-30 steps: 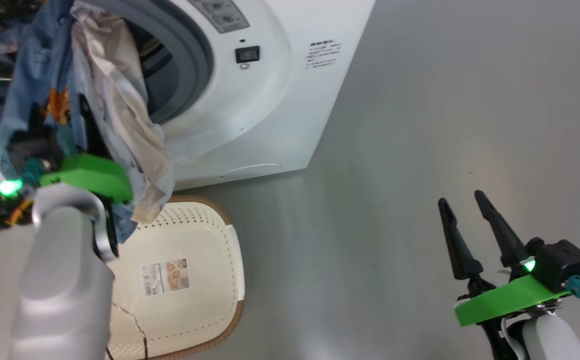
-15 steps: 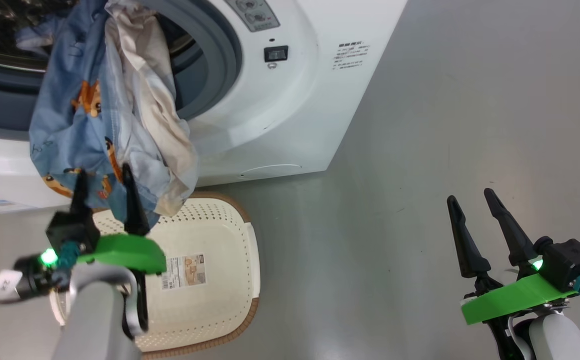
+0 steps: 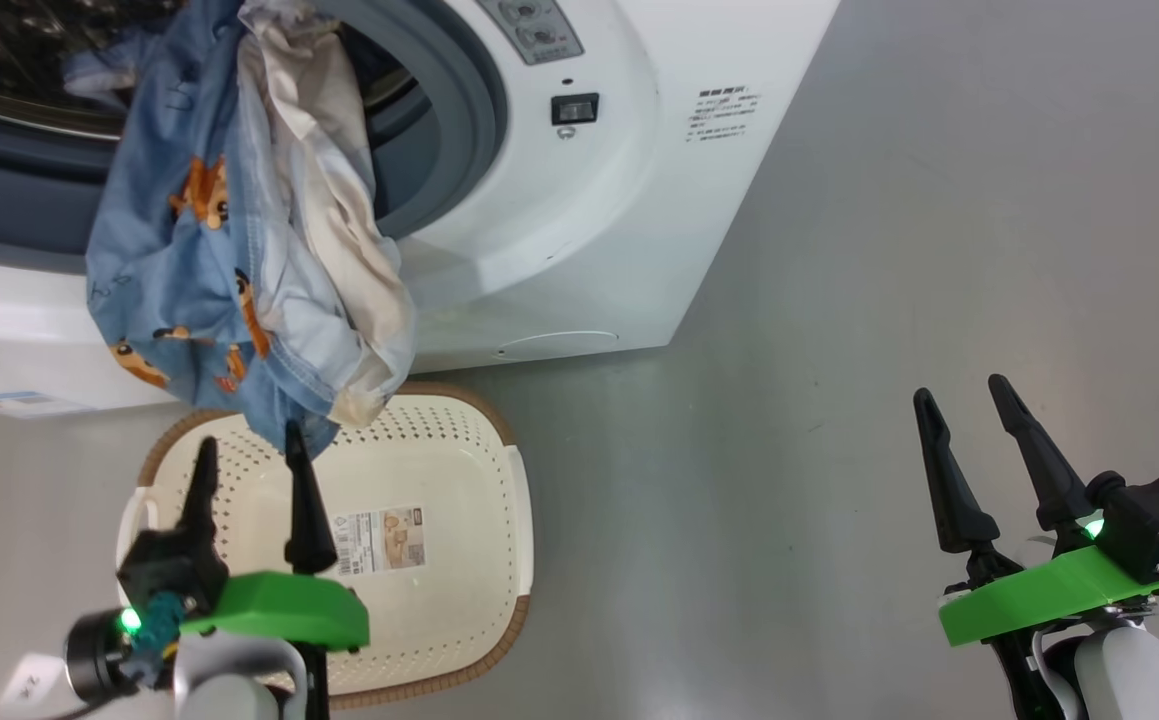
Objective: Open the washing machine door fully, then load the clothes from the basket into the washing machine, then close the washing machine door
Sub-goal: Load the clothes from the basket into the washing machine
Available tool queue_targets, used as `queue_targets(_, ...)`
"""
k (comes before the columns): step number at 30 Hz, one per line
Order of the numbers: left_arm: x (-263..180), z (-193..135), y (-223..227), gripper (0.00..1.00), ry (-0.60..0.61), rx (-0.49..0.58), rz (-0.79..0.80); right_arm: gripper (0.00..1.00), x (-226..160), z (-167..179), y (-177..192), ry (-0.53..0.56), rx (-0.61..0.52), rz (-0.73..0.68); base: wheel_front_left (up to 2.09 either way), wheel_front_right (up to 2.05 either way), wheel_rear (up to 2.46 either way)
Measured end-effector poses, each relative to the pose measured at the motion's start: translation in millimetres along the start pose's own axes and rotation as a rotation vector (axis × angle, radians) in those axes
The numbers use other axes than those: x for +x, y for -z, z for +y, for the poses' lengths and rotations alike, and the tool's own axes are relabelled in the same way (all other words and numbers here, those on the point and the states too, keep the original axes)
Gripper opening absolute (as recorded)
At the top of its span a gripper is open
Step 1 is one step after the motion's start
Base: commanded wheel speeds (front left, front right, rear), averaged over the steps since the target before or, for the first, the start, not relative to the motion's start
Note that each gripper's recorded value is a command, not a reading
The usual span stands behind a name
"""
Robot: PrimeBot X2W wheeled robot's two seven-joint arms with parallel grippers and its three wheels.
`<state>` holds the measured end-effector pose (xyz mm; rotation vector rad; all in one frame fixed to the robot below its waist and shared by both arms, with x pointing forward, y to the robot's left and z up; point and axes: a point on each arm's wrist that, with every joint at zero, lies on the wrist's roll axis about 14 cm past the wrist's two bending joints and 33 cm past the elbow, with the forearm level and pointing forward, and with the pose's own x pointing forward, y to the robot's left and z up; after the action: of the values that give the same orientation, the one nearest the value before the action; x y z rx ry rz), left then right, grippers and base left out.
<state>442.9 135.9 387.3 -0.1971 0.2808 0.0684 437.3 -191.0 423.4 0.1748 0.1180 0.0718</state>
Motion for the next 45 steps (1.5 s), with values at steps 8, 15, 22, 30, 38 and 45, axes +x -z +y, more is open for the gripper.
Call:
queue_targets(8, -19, 1, -3, 1.0, -0.013, -0.015, 0.013, 1.0, 1, 4, -1, -0.012, -0.001, -0.003, 0.0, 0.0, 0.0)
queue_targets(15, -29, 5, -10, 1.0, -0.017, -0.014, 0.019, 1.0, 0, 5, 4, -0.015, 0.002, 0.011, 0.0, 0.0, 0.0)
queue_targets(22, -29, 5, -16, 1.0, -0.018, -0.026, 0.021, 1.0, -2, 3, 4, -0.011, 0.0, 0.011, 0.0, 0.0, 0.0)
queue_targets(30, -13, 5, -19, 1.0, 0.0, -0.036, 0.037, 1.0, -5, -2, 2, 0.004, -0.003, 0.008, 0.0, 0.0, 0.0)
queue_targets(38, 16, -2, -13, 1.0, 0.044, -0.004, 0.087, 1.0, -12, -10, 1, 0.037, -0.002, 0.008, 0.0, 0.0, 0.0)
queue_targets(45, 37, -7, 6, 1.0, 0.053, -0.01, 0.152, 1.0, -17, -16, 3, 0.068, 0.005, 0.014, 0.0, 0.0, 0.0)
